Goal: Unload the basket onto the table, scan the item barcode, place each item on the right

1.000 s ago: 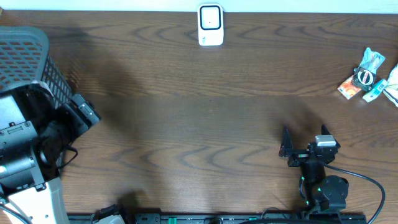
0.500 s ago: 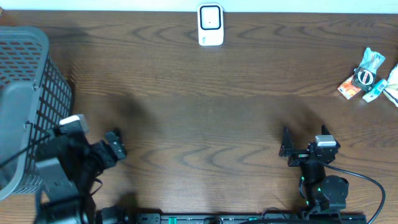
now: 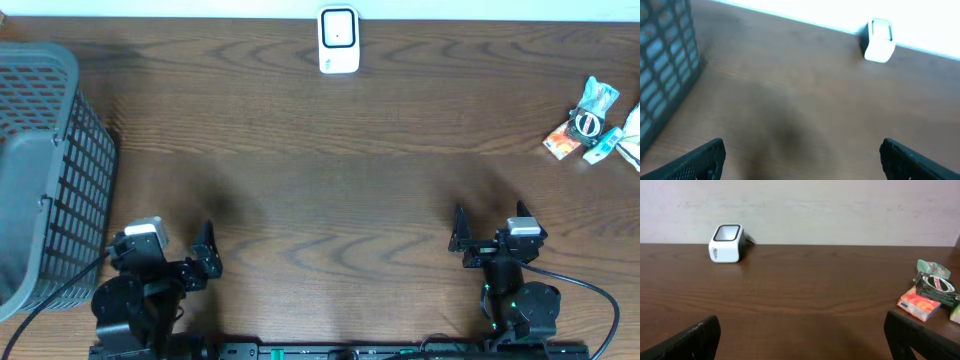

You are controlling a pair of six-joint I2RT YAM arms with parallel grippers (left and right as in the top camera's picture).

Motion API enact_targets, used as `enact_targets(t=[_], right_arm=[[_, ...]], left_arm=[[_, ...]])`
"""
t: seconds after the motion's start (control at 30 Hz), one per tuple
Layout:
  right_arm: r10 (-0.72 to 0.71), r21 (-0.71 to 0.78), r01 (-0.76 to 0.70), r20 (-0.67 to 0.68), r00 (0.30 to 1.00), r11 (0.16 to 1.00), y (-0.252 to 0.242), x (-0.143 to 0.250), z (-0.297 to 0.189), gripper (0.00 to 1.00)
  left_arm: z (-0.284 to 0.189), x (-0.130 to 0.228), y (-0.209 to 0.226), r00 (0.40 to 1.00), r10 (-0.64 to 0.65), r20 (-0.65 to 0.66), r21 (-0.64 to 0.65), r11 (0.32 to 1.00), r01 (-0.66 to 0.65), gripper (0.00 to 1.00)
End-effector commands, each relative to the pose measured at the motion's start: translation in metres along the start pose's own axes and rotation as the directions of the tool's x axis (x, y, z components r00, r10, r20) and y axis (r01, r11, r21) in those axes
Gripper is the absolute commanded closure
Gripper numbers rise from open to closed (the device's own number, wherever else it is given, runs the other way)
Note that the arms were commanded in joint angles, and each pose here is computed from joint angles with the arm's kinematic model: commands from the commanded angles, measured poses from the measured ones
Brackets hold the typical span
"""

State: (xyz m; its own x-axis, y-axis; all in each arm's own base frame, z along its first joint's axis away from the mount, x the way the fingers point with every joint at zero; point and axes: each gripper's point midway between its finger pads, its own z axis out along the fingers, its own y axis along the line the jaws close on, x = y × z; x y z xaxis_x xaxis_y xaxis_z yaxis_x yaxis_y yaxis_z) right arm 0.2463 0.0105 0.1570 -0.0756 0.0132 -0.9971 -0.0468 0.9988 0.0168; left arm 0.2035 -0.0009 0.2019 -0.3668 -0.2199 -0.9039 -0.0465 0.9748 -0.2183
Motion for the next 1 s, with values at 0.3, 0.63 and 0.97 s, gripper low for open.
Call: enact_targets(t=[0.3,0.63,0.97], right_arm=[[0.013,-0.001,-0.013,0.0,1.0,1.0,0.001,0.001,0.0,0.01],[0.013,-0.001,-0.013,0.0,1.0,1.0,0.001,0.001,0.0,0.01],[0.013,-0.001,-0.013,0.0,1.0,1.0,0.001,0.001,0.0,0.01]], left_arm=[[0.024,-0.003,-0.009,0.965,0.05,0.259,0.1,0.992,-0.079,0.02],[0.041,0.001,-0.006,0.929,0.112,0.353,0.089,0.984,-0.153,0.02],[0.049,0.012,-0.012,0.924,0.126,0.362,0.12,0.976,-0.181,0.03]])
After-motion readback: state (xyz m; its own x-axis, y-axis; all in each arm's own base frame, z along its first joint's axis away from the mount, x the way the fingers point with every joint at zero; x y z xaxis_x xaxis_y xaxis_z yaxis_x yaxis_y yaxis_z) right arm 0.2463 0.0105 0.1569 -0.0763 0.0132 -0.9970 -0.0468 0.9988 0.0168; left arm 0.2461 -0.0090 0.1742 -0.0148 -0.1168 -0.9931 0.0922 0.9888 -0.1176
